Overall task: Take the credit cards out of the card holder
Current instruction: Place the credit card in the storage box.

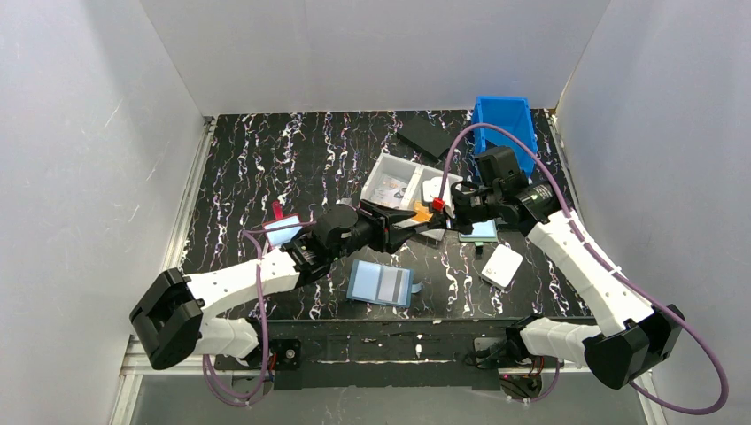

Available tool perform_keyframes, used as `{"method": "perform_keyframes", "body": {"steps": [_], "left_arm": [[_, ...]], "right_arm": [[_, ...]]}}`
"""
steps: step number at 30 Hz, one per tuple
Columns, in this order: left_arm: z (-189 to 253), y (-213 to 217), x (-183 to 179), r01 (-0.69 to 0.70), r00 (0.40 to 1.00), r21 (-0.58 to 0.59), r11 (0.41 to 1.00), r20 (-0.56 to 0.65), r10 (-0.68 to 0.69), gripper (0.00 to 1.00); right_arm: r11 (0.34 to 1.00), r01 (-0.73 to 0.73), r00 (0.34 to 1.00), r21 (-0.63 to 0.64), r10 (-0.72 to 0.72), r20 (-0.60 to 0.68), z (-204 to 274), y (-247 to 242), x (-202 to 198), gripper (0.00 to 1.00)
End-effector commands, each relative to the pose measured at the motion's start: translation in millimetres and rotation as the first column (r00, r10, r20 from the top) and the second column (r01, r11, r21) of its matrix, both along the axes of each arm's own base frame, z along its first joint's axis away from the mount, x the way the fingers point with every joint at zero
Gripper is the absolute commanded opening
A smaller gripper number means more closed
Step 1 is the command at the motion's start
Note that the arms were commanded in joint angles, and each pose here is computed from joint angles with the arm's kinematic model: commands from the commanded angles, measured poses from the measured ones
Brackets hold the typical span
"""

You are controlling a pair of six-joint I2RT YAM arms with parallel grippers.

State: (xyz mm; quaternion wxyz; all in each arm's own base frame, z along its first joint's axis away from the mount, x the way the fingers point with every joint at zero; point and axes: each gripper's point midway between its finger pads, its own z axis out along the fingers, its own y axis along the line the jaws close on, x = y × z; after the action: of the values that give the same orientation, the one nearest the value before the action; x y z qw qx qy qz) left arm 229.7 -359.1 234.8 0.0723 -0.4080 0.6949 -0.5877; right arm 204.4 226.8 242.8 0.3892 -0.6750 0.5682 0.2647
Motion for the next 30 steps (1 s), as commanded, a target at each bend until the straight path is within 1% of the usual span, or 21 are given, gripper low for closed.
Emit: {"method": "perform_keyframes", "body": {"steps": [1, 3, 6, 9, 10, 14, 16, 18, 22, 23, 24, 28, 30], "left_arm": [[1, -3, 4, -0.016, 1.0, -0.002, 1.0, -0.015, 0.016, 0.45], [-3, -5, 5, -0.014, 1.0, 0.004, 1.0, -0.021, 0.014, 0.38], [-9, -7, 6, -0.012, 0.999, 0.015, 1.0, -0.032, 0.012, 0.24], [-16, -12, -1, 0.034, 0.998, 0.017, 0.999, -0.058, -0.033, 0.07], [-18, -13, -1, 0.038, 0.997, 0.021, 0.999, -0.062, -0.036, 0.0], [-19, -14, 0, 0.041, 0.998, 0.021, 0.999, -0.055, -0.04, 0.0], [-16, -15, 1, 0.04, 0.999, 0.023, 0.999, -0.026, -0.04, 0.0], [-10, -15, 3, 0.041, 0.999, 0.032, 0.999, 0.035, -0.042, 0.0], [2, -10, 3, 0.043, 0.991, 0.053, 0.998, 0.127, -0.05, 0.0], [1, -7, 6, 0.02, 0.99, 0.059, 0.998, 0.138, -0.029, 0.0], [0, -4, 7, 0.007, 0.989, 0.064, 0.998, 0.147, -0.016, 0.0], [3, -1, 5, 0.007, 0.985, 0.059, 0.998, 0.171, -0.017, 0.0], [3, -2, 4, 0.013, 0.984, 0.059, 0.998, 0.179, -0.023, 0.0]], "right_arm": [[0.997, -0.068, 0.997, 0.04, 0.069, -0.018, 6, 3, -14, 0.01], [0.996, -0.084, 0.996, 0.04, 0.085, -0.027, 2, 2, -18, 0.01], [0.994, -0.097, 0.994, 0.04, 0.099, -0.036, -5, 0, -21, 0.01], [0.994, -0.1, 0.994, 0.039, 0.102, -0.044, -9, -1, -22, 0.01], [0.994, -0.102, 0.994, 0.038, 0.104, -0.046, -11, -2, -22, 0.01], [0.993, -0.112, 0.992, 0.037, 0.114, -0.05, -15, -2, -24, 0.01], [0.992, -0.119, 0.991, 0.04, 0.121, -0.052, -15, -2, -26, 0.01], [0.99, -0.132, 0.989, 0.042, 0.134, -0.055, -15, -3, -29, 0.01], [0.987, -0.154, 0.986, 0.049, 0.157, -0.055, -15, -4, -36, 0.09], [0.986, -0.158, 0.986, 0.05, 0.16, -0.055, -16, -4, -37, 0.12], [0.986, -0.16, 0.985, 0.053, 0.162, -0.054, -16, -3, -37, 0.16], [0.983, -0.169, 0.984, 0.069, 0.172, -0.053, -11, -3, -40, 0.25], [0.982, -0.171, 0.983, 0.079, 0.175, -0.045, -8, -2, -41, 0.32]]}}
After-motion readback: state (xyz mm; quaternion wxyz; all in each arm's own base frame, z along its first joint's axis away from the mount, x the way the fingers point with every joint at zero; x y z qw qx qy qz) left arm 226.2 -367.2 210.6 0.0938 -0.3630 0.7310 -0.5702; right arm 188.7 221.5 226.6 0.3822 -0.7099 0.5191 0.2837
